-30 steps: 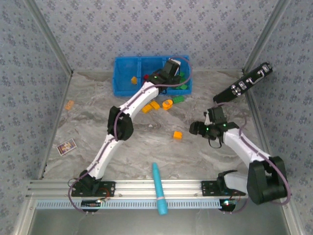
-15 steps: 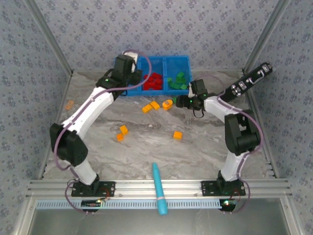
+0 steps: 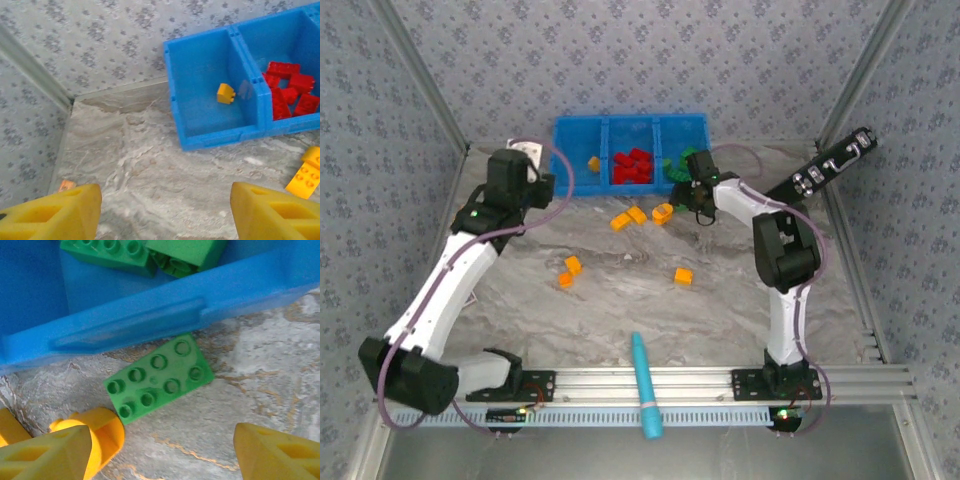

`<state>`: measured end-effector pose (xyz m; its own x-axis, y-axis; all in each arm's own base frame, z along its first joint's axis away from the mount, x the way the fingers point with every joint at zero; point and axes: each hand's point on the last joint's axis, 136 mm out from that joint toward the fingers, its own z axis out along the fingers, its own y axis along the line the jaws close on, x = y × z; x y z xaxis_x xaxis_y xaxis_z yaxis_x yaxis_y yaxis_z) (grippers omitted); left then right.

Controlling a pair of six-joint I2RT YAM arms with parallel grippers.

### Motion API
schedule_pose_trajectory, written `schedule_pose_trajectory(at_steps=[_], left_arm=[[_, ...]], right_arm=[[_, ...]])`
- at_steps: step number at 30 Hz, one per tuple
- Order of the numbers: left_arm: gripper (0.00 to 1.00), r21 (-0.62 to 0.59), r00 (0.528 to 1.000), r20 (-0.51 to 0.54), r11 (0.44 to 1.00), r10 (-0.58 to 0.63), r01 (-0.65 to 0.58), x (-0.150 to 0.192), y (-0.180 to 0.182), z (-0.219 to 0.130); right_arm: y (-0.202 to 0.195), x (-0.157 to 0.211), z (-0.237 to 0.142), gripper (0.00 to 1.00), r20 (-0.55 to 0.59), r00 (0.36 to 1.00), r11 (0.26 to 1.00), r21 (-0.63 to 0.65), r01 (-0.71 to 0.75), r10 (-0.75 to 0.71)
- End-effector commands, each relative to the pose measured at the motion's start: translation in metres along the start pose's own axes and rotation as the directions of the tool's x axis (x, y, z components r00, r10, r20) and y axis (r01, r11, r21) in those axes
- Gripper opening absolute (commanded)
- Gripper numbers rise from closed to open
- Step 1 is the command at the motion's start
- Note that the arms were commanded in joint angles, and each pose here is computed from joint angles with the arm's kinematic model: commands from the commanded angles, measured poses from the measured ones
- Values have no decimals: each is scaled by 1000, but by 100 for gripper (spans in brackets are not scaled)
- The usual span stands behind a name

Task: Sort the legos into containers by color
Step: Pick up the lego from the top-center of the table.

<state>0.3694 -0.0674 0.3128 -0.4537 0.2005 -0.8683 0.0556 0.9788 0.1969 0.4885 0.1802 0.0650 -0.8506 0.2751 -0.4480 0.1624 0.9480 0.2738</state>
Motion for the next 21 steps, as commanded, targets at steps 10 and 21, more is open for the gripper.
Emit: schedule_pose_trajectory(at_steps=[10,21], left_arm=[[73,26,986,151,998,-68,65,-3,18,-24],[73,28,987,132,996,-88,85,1,21,-16]], right_arm=[[-11,-4,24,79,0,994,977,186,-104,106],[-27,0,50,79,-33,992,960,255,-112,125]])
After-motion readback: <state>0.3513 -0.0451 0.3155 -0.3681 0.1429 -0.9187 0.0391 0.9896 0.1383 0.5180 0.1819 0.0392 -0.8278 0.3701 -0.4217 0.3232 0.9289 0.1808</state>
